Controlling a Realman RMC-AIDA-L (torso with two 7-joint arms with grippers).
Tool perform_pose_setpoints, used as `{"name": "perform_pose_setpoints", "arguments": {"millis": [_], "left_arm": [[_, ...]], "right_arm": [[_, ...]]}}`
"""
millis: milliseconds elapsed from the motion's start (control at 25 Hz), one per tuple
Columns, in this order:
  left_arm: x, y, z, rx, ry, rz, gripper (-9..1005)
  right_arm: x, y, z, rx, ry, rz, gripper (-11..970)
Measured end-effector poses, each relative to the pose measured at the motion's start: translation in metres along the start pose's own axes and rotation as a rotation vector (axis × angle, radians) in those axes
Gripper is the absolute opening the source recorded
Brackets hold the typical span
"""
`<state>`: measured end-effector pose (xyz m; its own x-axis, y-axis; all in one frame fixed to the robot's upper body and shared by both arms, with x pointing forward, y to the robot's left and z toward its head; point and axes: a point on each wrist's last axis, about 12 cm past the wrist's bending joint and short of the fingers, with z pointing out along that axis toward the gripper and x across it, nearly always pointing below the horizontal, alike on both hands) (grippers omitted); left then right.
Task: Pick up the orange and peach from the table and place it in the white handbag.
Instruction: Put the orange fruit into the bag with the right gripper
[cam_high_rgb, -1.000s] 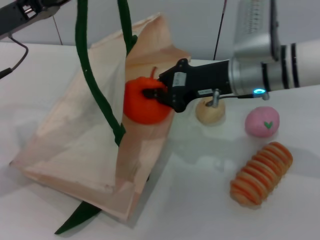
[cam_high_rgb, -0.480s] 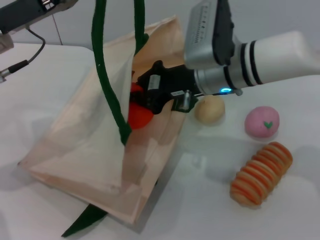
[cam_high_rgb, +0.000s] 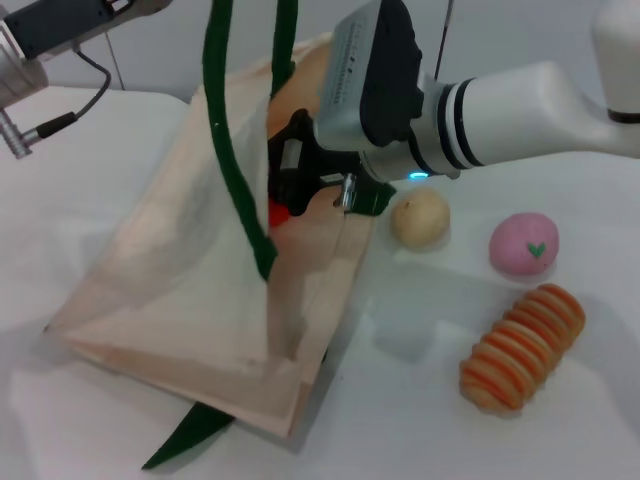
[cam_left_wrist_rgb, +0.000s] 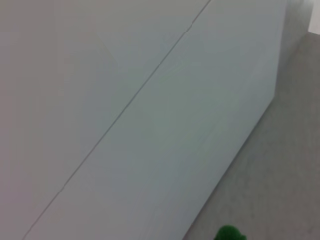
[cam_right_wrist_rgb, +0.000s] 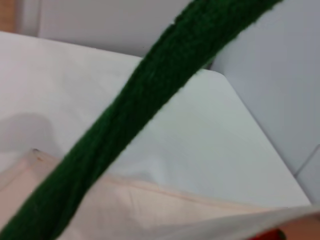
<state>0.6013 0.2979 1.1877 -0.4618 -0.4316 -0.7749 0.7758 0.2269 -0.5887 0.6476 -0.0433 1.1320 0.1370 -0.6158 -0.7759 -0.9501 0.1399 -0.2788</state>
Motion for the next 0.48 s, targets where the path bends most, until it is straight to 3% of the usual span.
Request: {"name": "perform_pose_setpoints", "arguments": {"millis": [480], "left_arm": [[0.0, 0.001, -0.003, -0.01, -0.013, -0.002, 114]], "right_arm": [[0.001, 0.009, 0.007, 0.024, -0.017, -0.068, 58]]}}
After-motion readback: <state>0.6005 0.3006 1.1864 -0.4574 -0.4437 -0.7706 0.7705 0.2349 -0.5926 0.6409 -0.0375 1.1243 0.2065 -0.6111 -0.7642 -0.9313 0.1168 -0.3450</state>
